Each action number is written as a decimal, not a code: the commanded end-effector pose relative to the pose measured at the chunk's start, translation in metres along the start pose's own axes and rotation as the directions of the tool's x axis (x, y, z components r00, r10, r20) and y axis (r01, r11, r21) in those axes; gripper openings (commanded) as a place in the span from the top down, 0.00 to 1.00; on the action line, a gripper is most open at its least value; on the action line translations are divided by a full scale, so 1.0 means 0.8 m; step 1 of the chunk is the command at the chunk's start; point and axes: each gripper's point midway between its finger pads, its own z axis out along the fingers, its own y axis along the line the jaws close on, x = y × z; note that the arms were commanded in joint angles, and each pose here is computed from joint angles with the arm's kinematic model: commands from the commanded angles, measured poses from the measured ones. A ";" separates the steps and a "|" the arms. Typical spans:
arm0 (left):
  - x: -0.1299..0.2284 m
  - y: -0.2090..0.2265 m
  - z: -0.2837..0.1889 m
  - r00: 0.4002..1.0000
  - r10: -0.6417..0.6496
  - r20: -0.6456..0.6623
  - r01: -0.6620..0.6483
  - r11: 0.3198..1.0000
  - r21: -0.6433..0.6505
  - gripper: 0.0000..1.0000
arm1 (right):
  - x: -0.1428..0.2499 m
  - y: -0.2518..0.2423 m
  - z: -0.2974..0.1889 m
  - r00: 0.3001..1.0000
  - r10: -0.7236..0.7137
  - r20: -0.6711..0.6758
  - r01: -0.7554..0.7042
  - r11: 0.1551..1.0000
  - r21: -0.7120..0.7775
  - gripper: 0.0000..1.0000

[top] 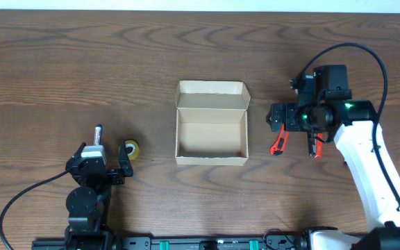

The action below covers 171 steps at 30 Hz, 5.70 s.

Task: Pack container
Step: 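Reach the right gripper down and grasp the red box cutter, then carry the box cutter into the box and open the right gripper, then withdraw the right gripper back toward the red stapler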

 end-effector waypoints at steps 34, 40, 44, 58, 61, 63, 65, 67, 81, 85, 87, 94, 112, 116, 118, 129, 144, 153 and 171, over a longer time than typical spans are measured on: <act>0.026 0.003 0.003 0.997 -0.060 -0.058 0.060 0.998 -0.013 0.05 | 0.102 -0.078 0.148 0.865 0.474 -0.164 -0.417 0.861 0.291 0.01; 0.026 0.003 0.003 0.997 -0.060 -0.058 0.059 0.998 -0.013 0.04 | 0.105 -0.079 0.151 0.862 0.475 -0.174 -0.414 0.860 0.297 0.34; 0.026 0.003 0.003 0.997 -0.060 -0.058 0.059 0.998 -0.013 0.05 | 0.105 -0.079 0.151 0.862 0.475 -0.174 -0.414 0.860 0.297 0.68; 0.026 0.003 0.003 0.997 -0.060 -0.058 0.060 0.998 -0.013 0.05 | 0.100 -0.074 0.153 0.878 0.444 -0.176 -0.392 0.880 0.267 0.99; 0.026 0.003 0.003 0.997 -0.060 -0.058 0.060 0.998 -0.013 0.04 | 0.094 -0.066 0.155 0.894 0.407 -0.188 -0.365 0.905 0.220 0.99; 0.026 0.003 0.003 0.997 -0.060 -0.058 0.060 0.998 -0.013 0.04 | 0.088 -0.056 0.155 0.905 0.378 -0.198 -0.346 0.922 0.175 0.99; 0.026 0.003 0.003 0.997 -0.060 -0.058 0.059 0.998 -0.013 0.05 | 0.078 -0.048 0.151 0.919 0.342 -0.195 -0.321 0.938 0.132 0.99; 0.026 0.003 0.003 0.997 -0.060 -0.058 0.060 0.998 -0.013 0.05 | 0.065 -0.039 0.143 0.935 0.307 -0.178 -0.295 0.951 0.090 0.99; 0.026 0.002 0.003 0.996 -0.071 -0.059 0.071 0.997 -0.007 0.05 | -0.025 0.037 0.018 0.991 0.002 0.137 0.008 0.998 -0.068 0.99; 0.026 0.002 0.003 0.994 -0.090 -0.059 0.090 0.996 -0.008 0.05 | -0.012 0.089 -0.005 0.954 -0.240 0.178 0.266 0.953 -0.144 0.99; 0.026 0.002 0.003 0.994 -0.090 -0.059 0.090 0.996 -0.008 0.05 | 0.001 0.113 -0.010 0.917 -0.354 0.185 0.385 0.907 -0.170 0.99; 0.026 0.002 0.003 0.994 -0.090 -0.059 0.090 0.996 -0.008 0.05 | 0.081 0.195 -0.037 0.527 -0.805 0.272 0.839 0.441 -0.320 0.99; 0.026 0.002 0.003 0.994 -0.094 -0.059 0.094 0.996 -0.008 0.05 | 0.046 0.187 0.000 0.160 -0.977 0.140 0.986 0.151 -0.076 0.99; 0.026 0.002 0.003 0.993 -0.105 -0.059 0.105 0.994 -0.008 0.05 | 0.039 0.190 0.030 0.121 -0.987 0.105 0.988 0.109 -0.109 0.99; 0.026 0.002 0.003 0.992 -0.116 -0.059 0.115 0.993 -0.009 0.04 | 0.033 0.190 0.045 0.089 -0.993 0.083 0.990 0.079 -0.118 0.99; 0.026 0.002 0.003 0.991 -0.119 -0.059 0.119 0.993 -0.010 0.05 | 0.052 0.174 0.117 0.068 -0.998 -0.020 0.967 0.070 -0.243 0.99; 0.026 0.002 0.003 0.991 -0.119 -0.059 0.119 0.993 -0.010 0.05 | 0.076 0.171 0.142 0.061 -0.997 -0.048 0.943 0.073 -0.325 0.96; 0.026 0.002 0.003 0.991 -0.119 -0.059 0.119 0.993 -0.010 0.05 | 0.078 0.171 0.142 0.088 -0.994 -0.059 0.940 0.102 -0.327 0.29; 0.026 0.002 0.003 0.991 -0.119 -0.059 0.119 0.993 -0.010 0.05 | -0.133 0.160 -0.061 0.837 -0.514 0.188 0.482 0.855 0.193 0.01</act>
